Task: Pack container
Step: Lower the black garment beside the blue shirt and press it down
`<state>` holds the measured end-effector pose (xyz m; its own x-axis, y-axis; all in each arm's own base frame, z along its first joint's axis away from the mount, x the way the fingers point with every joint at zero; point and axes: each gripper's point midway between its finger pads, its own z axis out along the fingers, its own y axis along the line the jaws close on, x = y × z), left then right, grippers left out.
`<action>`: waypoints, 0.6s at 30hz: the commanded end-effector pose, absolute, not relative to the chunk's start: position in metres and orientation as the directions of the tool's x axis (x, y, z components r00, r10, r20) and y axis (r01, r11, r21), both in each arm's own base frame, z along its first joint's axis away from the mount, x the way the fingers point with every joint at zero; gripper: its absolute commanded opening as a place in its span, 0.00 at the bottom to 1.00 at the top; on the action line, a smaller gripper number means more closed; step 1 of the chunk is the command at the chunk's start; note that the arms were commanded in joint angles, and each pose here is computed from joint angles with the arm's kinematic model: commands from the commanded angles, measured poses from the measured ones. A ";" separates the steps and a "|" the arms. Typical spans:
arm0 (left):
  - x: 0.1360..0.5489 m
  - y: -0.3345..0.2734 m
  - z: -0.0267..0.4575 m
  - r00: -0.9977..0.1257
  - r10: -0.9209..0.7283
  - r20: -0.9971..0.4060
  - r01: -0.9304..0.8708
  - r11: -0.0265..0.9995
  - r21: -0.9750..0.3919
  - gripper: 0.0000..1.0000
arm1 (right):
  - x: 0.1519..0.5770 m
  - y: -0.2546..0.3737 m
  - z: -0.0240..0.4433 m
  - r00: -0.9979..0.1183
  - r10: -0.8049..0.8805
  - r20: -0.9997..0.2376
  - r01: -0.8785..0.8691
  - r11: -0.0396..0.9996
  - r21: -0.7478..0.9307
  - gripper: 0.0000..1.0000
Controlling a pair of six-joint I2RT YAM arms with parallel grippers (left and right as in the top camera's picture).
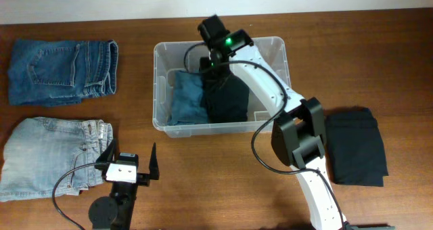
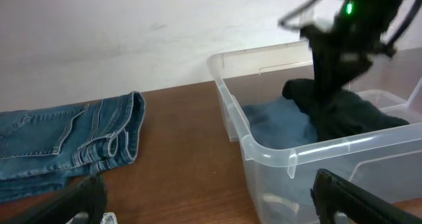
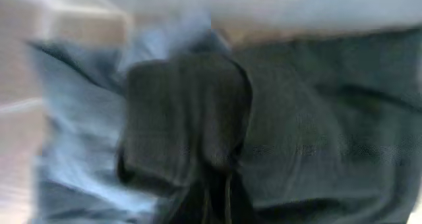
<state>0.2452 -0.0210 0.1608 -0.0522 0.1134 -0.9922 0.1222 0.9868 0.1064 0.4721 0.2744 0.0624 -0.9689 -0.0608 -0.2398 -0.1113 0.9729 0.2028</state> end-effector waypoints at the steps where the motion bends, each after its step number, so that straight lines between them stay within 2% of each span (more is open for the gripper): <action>1: 0.245 -0.021 0.159 -0.052 0.128 -0.990 0.125 0.985 0.121 0.99 | 0.456 0.274 0.022 -0.985 -0.062 -0.159 -0.095 0.972 0.215 0.04; 4: 0.245 -0.021 0.159 -0.051 0.128 -0.990 0.125 0.985 0.121 0.99 | 0.451 0.272 0.012 -0.988 -0.065 -0.143 -0.094 0.974 0.208 0.04; 6: 0.245 -0.021 0.159 -0.051 0.128 -0.990 0.125 0.985 0.121 0.99 | 0.455 0.274 0.022 -0.983 -0.075 -0.165 -0.110 0.971 0.214 0.04; 14: 0.245 -0.021 0.159 -0.052 0.129 -0.990 0.125 0.985 0.122 0.99 | 0.473 0.282 0.149 -0.932 -0.068 -0.356 -0.172 0.948 0.267 0.05; 18: 0.245 -0.021 0.159 -0.051 0.128 -0.990 0.125 0.985 0.121 0.99 | 0.452 0.268 0.145 -0.961 -0.081 -0.265 -0.146 0.961 0.236 0.06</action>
<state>0.2452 -0.0210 0.1608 -0.0523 0.1130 -0.9922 0.1222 0.9868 0.1060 0.4584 0.2731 0.1177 -0.9668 -0.0750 -0.2444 -0.1335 0.9634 0.2325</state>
